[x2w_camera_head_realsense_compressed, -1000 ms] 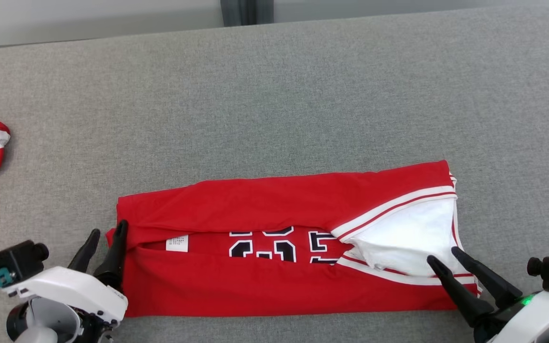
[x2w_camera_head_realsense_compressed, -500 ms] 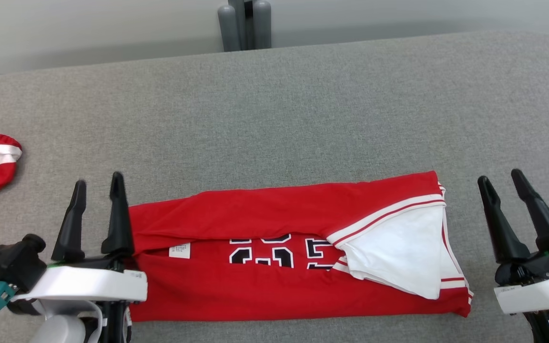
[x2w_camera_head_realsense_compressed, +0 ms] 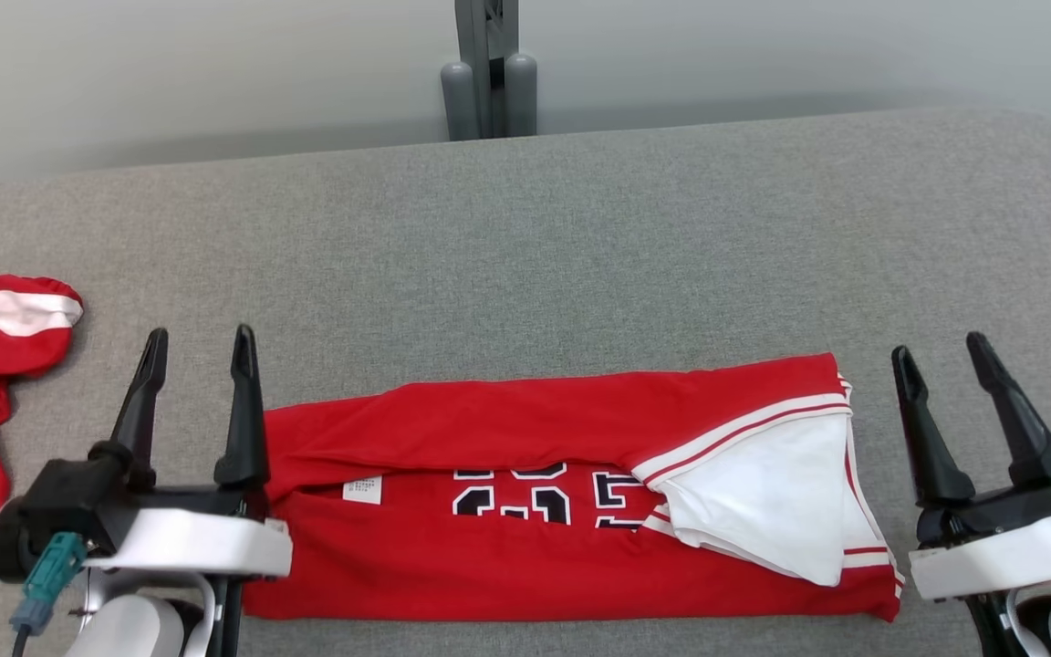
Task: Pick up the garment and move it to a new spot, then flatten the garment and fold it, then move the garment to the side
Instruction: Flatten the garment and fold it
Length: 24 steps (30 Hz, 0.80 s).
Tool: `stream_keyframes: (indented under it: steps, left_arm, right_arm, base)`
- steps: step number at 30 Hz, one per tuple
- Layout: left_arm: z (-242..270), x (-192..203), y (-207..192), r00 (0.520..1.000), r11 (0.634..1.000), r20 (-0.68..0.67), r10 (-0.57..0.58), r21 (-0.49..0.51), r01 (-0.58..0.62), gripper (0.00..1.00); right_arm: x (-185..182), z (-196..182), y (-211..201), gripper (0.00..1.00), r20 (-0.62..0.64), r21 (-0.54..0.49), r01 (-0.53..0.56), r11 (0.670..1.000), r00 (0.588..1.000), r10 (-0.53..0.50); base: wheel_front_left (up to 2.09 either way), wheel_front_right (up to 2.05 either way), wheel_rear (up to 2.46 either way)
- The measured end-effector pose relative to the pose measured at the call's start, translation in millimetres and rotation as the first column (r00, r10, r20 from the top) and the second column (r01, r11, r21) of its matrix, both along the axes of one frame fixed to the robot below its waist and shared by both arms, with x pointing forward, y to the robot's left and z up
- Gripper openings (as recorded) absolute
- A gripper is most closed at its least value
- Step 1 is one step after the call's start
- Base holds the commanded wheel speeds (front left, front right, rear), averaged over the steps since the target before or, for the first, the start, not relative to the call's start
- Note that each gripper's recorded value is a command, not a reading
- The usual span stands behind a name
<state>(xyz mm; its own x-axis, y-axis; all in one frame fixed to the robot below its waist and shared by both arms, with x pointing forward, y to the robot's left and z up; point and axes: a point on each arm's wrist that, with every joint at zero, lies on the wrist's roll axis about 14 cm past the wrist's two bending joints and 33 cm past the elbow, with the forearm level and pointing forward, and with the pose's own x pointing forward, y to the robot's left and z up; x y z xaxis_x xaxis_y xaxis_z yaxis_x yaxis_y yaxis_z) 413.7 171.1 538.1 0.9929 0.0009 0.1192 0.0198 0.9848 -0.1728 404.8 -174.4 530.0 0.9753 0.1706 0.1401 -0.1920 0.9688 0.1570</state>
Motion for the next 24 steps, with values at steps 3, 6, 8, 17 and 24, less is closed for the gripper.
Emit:
stream_keyframes:
  steps: [3, 6, 8, 17, 24]
  left_arm:
    - [-11.1, -5.9, 3.3, 1.0, 0.999, -0.031, -0.003, 0.035, 0.004, 1.0]
    - [-21.9, -11.8, 5.5, 0.998, 0.998, -0.063, -0.004, 0.057, 0.007, 1.0]
    - [-25.8, -15.1, 8.3, 0.997, 0.997, -0.074, -0.001, 0.073, 0.007, 1.0]
    - [-32.6, -21.0, 12.3, 0.996, 0.997, -0.094, -0.005, 0.073, 0.012, 1.0]
    - [-35.4, -21.2, 12.2, 0.995, 0.997, -0.102, -0.009, 0.073, 0.016, 1.0]
  right_arm:
    - [-6.0, -11.3, -1.3, 1.0, -0.04, -0.01, 0.005, 1.0, 0.999, -0.005]
    - [-9.4, -19.9, 0.1, 1.0, -0.07, -0.012, 0.002, 1.0, 0.998, -0.003]
    - [-13.6, -28.8, 0.9, 1.0, -0.1, -0.015, -0.001, 1.0, 0.995, 0.0]
    - [-13.4, -41.3, -0.1, 1.0, -0.14, -0.014, 0.007, 1.0, 0.99, -0.009]
    - [-11.8, -44.6, 1.7, 1.0, -0.15, -0.015, 0.001, 1.0, 0.989, -0.003]
  base:
    - [0.0, 0.0, 0.0]
    - [0.0, 0.0, 0.0]
    - [0.0, 0.0, 0.0]
    - [0.0, 0.0, 0.0]
    - [0.0, 0.0, 0.0]
